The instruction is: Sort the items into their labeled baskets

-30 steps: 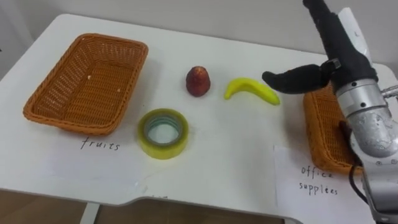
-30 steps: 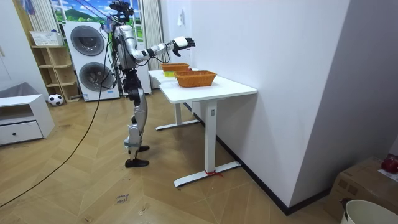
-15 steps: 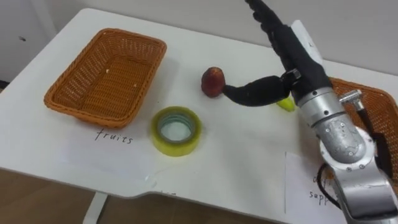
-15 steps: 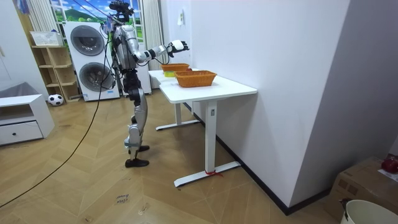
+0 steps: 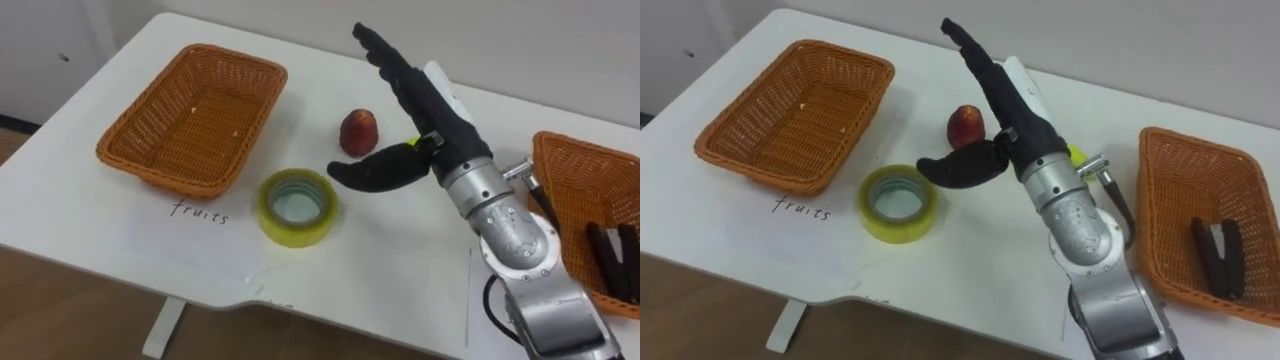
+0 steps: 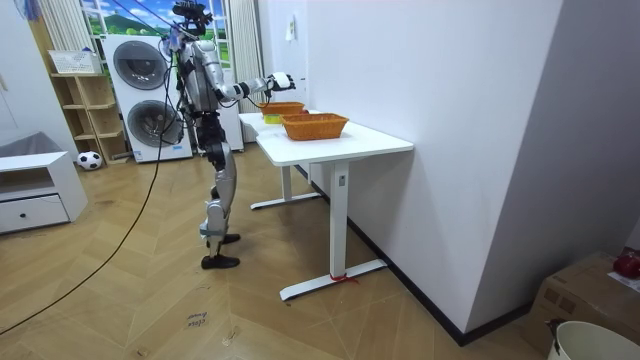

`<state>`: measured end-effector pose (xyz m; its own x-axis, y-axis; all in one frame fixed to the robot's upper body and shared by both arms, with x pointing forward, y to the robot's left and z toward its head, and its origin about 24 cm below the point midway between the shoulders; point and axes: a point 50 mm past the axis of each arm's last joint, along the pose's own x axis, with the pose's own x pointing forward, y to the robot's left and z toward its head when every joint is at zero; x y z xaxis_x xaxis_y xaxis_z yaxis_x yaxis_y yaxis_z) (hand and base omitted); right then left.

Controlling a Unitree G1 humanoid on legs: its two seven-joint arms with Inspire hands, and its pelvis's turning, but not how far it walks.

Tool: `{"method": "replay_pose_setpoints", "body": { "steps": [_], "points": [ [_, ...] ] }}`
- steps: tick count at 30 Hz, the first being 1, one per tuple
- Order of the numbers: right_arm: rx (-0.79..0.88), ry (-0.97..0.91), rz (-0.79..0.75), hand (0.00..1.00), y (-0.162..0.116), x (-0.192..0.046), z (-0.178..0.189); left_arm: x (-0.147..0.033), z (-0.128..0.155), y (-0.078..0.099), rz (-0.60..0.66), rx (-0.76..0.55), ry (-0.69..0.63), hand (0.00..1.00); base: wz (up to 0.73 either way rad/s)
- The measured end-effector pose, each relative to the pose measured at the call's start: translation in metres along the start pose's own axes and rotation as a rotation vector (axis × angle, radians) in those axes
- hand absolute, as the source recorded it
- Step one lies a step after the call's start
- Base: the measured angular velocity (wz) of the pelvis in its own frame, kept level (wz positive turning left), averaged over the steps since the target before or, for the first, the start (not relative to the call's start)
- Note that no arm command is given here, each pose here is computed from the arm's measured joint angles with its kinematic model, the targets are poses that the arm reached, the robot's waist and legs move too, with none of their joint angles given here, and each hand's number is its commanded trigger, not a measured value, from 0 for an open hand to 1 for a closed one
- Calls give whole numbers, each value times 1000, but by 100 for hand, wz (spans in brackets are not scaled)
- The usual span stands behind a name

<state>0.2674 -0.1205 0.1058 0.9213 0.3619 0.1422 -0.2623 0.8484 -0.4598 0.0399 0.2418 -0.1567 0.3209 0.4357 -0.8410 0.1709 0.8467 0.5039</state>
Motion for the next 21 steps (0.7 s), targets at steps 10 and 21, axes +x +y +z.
{"method": "replay_pose_setpoints", "body": {
  "steps": [10, 21],
  "points": [
    [45, 53, 15, 0, 12, 7, -12, 0, 2, 0, 0, 2, 7, 0, 3],
    [38, 68, 55, 0, 21, 8, -15, 1, 8, 2, 10, -5, -15, 0, 0]
  ]
}}
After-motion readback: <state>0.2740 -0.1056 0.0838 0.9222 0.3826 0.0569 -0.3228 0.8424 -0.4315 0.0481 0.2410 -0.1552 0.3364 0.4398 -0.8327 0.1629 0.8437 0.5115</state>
